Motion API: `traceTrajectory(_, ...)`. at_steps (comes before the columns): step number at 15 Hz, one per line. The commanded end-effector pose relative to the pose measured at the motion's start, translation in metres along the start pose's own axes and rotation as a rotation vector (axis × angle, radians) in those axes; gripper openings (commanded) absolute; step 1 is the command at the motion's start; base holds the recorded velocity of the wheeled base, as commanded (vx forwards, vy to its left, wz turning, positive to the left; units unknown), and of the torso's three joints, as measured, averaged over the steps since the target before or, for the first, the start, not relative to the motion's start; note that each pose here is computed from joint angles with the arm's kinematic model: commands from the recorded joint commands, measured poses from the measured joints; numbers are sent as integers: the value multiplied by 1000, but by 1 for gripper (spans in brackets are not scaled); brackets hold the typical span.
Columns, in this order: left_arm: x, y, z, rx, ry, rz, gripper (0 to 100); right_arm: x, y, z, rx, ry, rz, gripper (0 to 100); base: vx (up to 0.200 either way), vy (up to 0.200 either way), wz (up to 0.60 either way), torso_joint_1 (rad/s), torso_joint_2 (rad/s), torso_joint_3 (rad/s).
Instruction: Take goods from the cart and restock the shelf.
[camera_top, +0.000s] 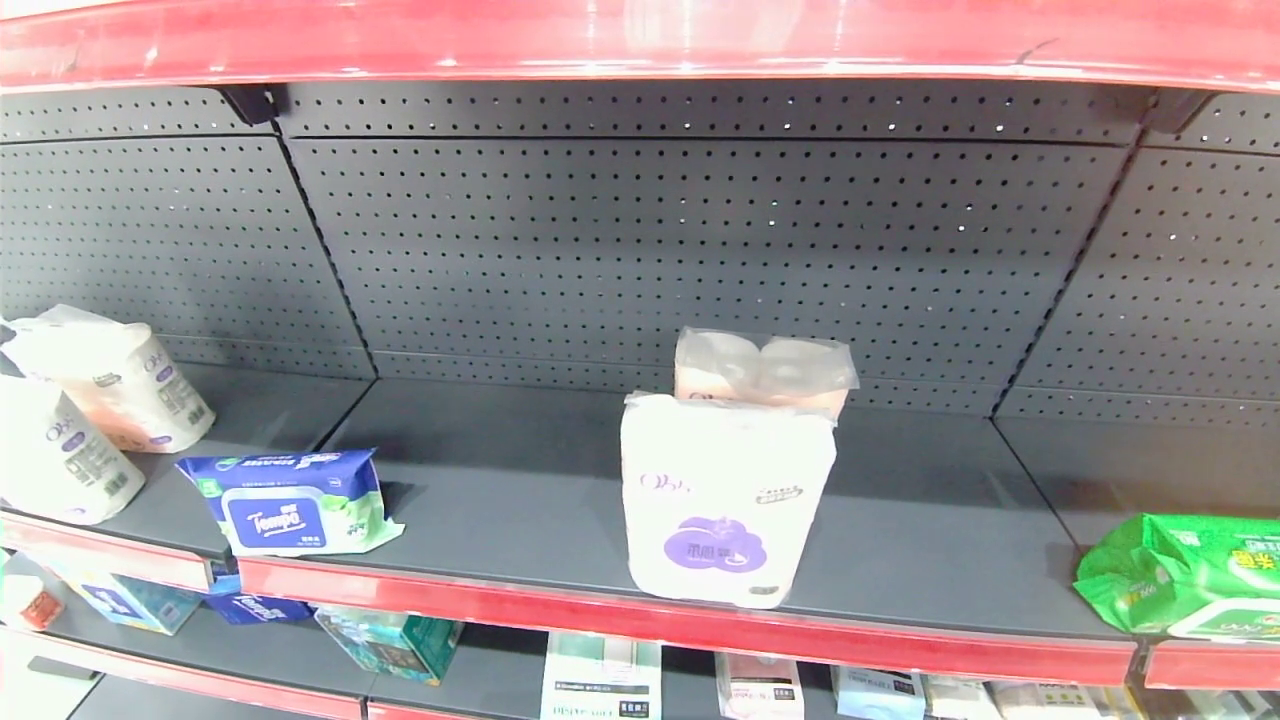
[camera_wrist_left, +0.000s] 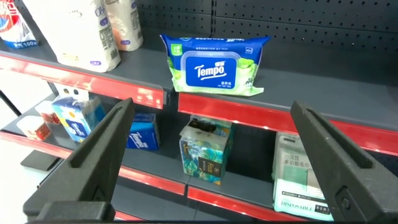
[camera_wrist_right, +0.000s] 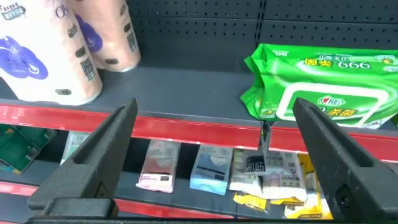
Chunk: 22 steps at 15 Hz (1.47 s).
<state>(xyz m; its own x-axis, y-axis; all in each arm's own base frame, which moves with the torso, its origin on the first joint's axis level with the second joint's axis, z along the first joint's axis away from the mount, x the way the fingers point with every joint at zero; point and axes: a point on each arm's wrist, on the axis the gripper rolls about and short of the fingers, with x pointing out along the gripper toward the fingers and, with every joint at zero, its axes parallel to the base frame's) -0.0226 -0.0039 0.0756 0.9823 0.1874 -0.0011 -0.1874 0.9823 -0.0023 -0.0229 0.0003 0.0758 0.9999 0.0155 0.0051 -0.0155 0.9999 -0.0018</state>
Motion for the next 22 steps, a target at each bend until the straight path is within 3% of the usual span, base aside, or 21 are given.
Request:
traceTrajectory(1, 0, 0, 0, -2, 0, 0, 100, 0, 0, 0, 0, 1, 1, 100, 0, 0, -600, 2, -2, 2)
traceTrajectory(6, 0, 0, 0, -2, 0, 2, 100, 0, 0, 0, 0, 1, 1, 100, 0, 0, -600, 4, 1, 0)
traceTrajectory(11, 0, 0, 0, 7, -3, -9, 100, 0, 0, 0, -1, 1, 0, 100, 0, 0, 0, 0, 0, 0)
traceTrajectory(12, -4, -1, 15, 15, -60, -44, 100, 0, 0, 0, -1, 2, 0, 100, 0, 0, 0, 0, 0, 0)
traceTrajectory(13, -4, 0, 92, -54, -117, -38, 100, 0, 0, 0, -1, 1, 0, 100, 0, 0, 0, 0, 0, 0)
traceTrajectory(14, 14, 0, 149, -196, -125, -6, 100, 0, 0, 0, -1, 2, 0, 100, 0, 0, 0, 0, 0, 0)
traceTrajectory(15, 34, 0, 172, -192, -80, 29, 100, 0, 0, 0, -1, 1, 0, 100, 0, 0, 0, 0, 0, 0)
traceTrajectory(16, 55, 1, 167, -152, 20, 103, 100, 0, 0, 0, 0, 1, 0, 100, 0, 0, 0, 0, 0, 0)
traceTrajectory(17, 72, 3, 150, -102, 144, 164, 100, 0, 0, 0, -1, 2, 0, 100, 0, 0, 0, 0, 0, 0)
traceTrajectory(18, 90, 3, 125, -83, 290, 188, 100, 0, 0, 0, -1, 2, 0, 100, 0, 0, 0, 0, 0, 0)
traceTrajectory(19, 102, 1, 109, -72, 393, 169, 100, 0, 0, 0, -1, 1, 0, 100, 0, 0, 0, 0, 0, 0)
traceTrajectory(20, 102, 1, 109, -72, 393, 169, 100, 0, 0, 0, -1, 1, 0, 100, 0, 0, 0, 0, 0, 0)
traceTrajectory(21, 128, -3, 101, -71, 490, 113, 100, 0, 0, 0, 0, 1, 0, 100, 0, 0, 0, 0, 0, 0)
traceTrajectory(22, 136, -3, 97, -69, 514, 103, 100, 0, 0, 0, -1, 1, 0, 100, 0, 0, 0, 0, 0, 0)
